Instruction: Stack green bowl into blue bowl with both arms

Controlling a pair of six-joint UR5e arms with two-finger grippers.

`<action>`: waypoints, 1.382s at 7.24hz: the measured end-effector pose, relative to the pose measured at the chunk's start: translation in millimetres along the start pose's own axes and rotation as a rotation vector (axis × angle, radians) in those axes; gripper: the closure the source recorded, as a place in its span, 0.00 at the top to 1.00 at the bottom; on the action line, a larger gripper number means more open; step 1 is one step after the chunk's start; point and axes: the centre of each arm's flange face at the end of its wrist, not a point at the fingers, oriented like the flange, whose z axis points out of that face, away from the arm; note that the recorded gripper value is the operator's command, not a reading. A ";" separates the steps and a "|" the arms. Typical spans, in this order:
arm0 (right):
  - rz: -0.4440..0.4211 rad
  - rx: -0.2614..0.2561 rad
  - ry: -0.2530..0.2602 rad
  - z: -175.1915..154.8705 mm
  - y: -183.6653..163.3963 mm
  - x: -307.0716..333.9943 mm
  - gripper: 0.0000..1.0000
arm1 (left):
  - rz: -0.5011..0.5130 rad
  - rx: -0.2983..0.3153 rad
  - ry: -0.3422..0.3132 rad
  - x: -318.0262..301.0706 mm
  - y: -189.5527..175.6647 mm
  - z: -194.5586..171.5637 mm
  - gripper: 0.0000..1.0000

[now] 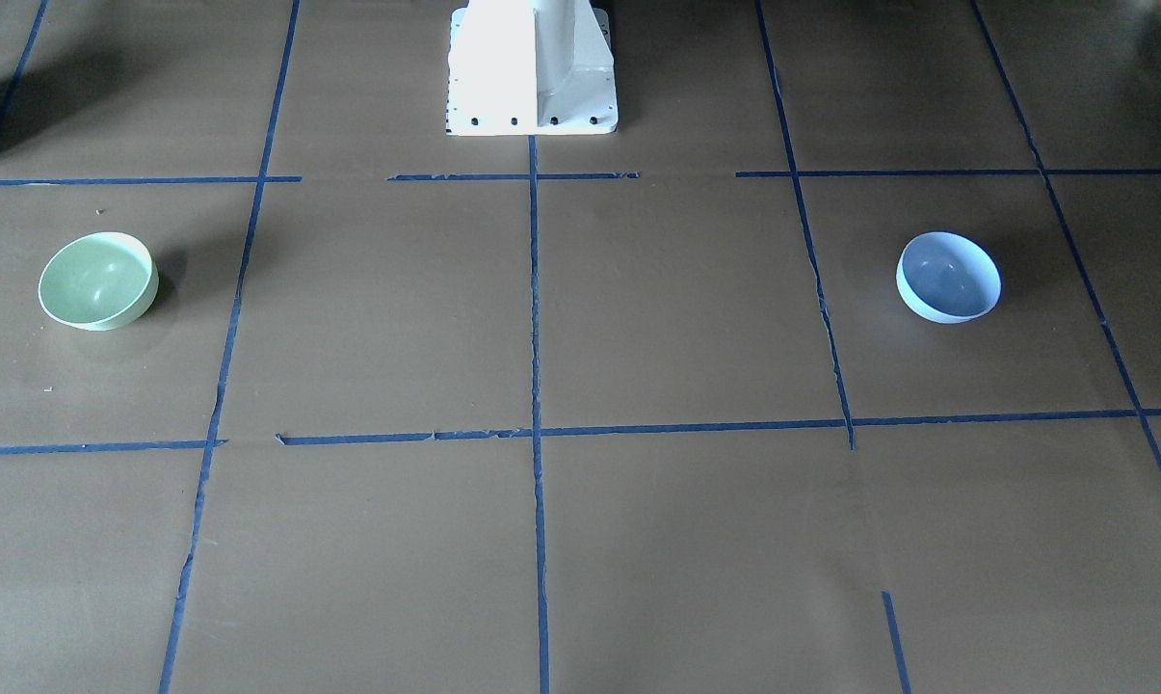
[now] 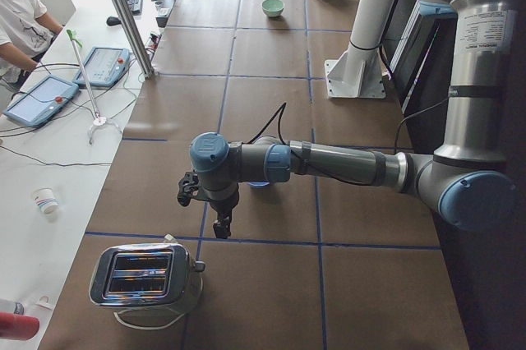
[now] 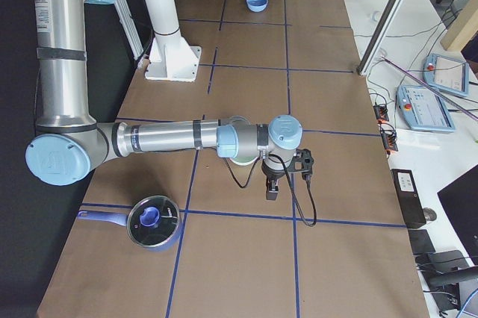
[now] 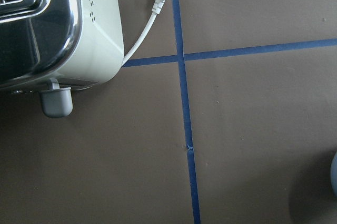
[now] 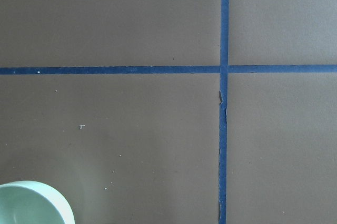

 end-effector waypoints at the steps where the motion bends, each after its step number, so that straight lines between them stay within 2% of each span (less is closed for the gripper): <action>1: 0.000 0.001 0.000 -0.2 -0.5 -0.3 1.00 | 0.000 0.002 0.000 2.3 -1.0 -2.8 1.00; 7: -0.003 0.002 0.001 -1.0 -1.6 -1.2 1.00 | -0.003 0.015 -0.016 5.0 1.2 -10.8 1.00; 10: 0.001 0.001 -0.002 -1.1 -2.4 -1.6 1.00 | 0.026 0.016 -0.009 6.4 2.3 7.4 1.00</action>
